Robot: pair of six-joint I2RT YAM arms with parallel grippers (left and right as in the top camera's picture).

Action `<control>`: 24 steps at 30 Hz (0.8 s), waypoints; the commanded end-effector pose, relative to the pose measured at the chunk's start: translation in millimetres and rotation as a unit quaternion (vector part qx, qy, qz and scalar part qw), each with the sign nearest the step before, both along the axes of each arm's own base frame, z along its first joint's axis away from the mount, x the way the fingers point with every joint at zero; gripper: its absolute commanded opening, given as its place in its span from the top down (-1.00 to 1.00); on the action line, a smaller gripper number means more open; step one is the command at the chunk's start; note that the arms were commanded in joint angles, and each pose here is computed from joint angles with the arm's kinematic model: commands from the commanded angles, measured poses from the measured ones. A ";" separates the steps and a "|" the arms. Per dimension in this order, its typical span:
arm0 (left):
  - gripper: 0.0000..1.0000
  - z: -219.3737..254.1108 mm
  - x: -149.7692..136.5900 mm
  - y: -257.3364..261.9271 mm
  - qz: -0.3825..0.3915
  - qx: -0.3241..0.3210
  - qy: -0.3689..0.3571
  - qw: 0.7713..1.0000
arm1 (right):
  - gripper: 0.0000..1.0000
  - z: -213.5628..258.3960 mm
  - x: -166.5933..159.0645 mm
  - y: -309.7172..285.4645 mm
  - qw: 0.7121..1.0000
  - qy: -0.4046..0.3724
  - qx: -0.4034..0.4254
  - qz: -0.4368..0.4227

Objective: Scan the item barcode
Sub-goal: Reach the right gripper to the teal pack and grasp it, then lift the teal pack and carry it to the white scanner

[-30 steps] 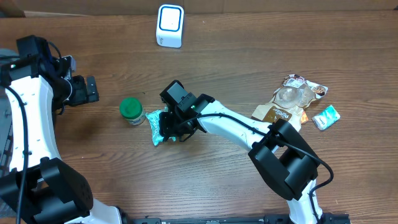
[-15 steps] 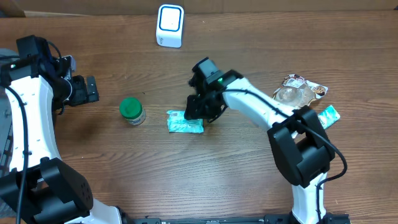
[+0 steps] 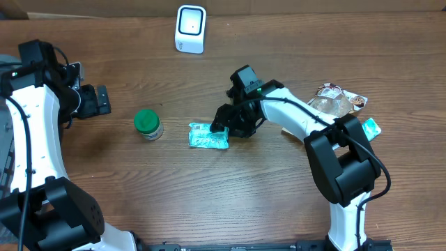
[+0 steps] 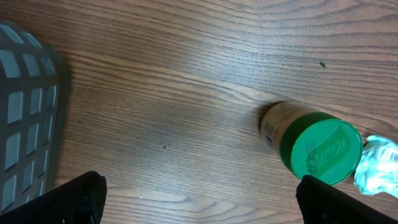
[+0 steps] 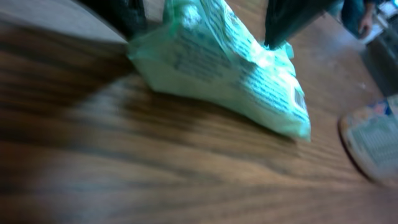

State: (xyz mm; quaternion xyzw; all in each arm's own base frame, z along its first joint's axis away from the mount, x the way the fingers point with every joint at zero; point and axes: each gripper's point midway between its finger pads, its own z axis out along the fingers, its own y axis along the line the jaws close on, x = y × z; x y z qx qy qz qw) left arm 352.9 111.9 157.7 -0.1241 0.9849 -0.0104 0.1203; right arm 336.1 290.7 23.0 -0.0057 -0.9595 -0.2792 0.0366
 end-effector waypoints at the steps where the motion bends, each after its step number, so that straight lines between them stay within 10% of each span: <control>1: -0.99 1.6 1.5 -3.5 -0.001 -0.003 -0.003 1.000 | 0.10 -11.2 -12.1 14.8 0.999 0.024 0.024 -0.034; 7: -0.99 1.6 1.5 -3.5 -0.001 -0.003 -0.003 1.000 | 0.92 -17.1 -8.0 15.1 0.999 -0.002 0.025 -0.025; 16: -0.99 1.6 1.5 -3.5 -0.001 -0.003 -0.003 1.000 | 0.92 107.6 24.8 -2.2 0.978 -0.131 0.160 0.024; 24: -0.99 1.6 1.5 -3.5 -0.001 -0.003 -0.003 1.000 | 0.92 248.6 -12.6 -28.7 0.939 -0.277 0.200 0.037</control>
